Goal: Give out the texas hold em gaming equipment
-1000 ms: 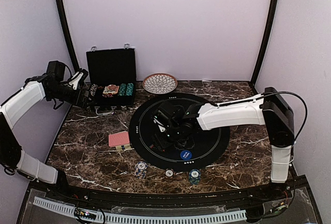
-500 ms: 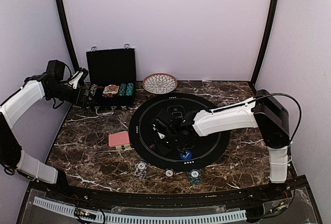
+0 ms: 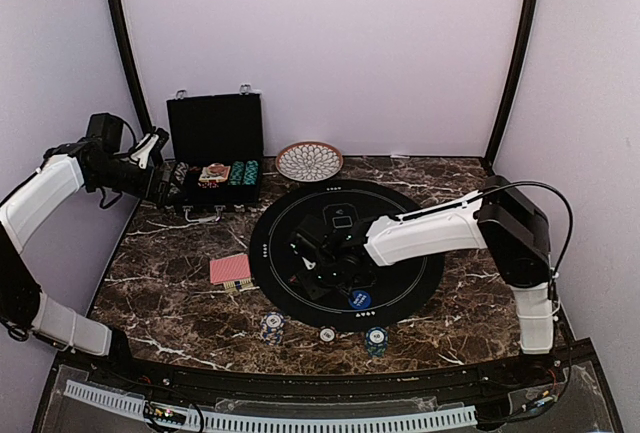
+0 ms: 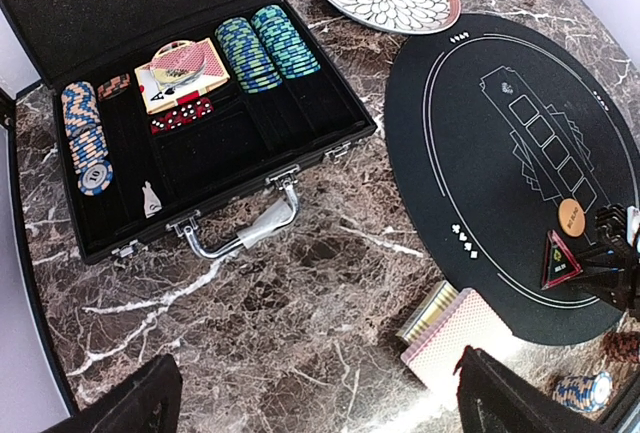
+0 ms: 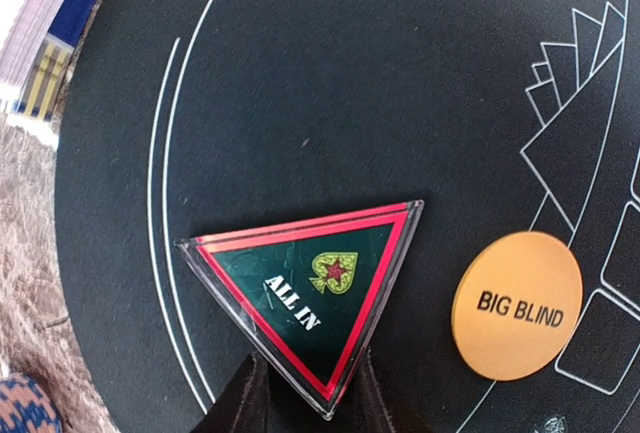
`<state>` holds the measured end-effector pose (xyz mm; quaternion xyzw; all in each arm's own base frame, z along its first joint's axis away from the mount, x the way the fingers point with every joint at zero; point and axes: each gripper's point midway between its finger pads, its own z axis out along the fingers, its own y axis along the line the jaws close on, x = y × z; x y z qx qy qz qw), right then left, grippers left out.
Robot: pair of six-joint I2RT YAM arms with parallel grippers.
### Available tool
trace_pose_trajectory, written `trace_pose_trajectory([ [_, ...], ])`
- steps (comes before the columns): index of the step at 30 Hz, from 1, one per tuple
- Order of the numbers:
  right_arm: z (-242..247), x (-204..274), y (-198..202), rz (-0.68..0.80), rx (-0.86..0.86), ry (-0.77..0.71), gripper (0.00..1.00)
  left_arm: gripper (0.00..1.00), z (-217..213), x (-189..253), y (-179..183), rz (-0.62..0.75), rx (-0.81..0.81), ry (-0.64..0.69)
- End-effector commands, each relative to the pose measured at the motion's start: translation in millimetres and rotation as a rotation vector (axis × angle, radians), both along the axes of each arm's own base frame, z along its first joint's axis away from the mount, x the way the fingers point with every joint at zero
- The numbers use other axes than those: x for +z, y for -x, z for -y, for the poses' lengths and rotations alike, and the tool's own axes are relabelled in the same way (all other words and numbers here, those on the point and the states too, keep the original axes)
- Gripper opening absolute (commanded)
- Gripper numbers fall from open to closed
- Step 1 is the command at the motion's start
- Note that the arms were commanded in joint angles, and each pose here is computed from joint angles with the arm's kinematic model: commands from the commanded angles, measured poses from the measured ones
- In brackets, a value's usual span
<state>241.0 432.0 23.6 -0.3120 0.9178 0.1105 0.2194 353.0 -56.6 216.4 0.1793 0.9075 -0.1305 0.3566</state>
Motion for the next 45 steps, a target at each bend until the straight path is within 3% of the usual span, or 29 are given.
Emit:
trace_pose_trajectory([
  [1,-13,-18,-7,0.017,-0.013,-0.002,0.27,0.99,4,24,4,0.055,-0.01,0.033],
  [17,-54,-16,-70,0.099,-0.111,-0.044,0.13,0.99,6,17,11,0.032,-0.037,0.02],
  [31,-61,-9,-123,0.14,-0.177,-0.072,0.15,0.99,8,17,15,0.015,-0.057,0.017],
  [36,-52,11,-131,0.188,-0.189,-0.062,0.31,0.99,9,18,15,0.016,-0.064,0.018],
  [40,-41,39,-125,0.211,-0.192,-0.086,0.66,0.99,9,18,15,0.015,-0.066,0.017],
  [45,-8,52,-104,0.213,-0.24,-0.083,0.82,0.99,10,21,16,0.018,-0.074,0.024],
])
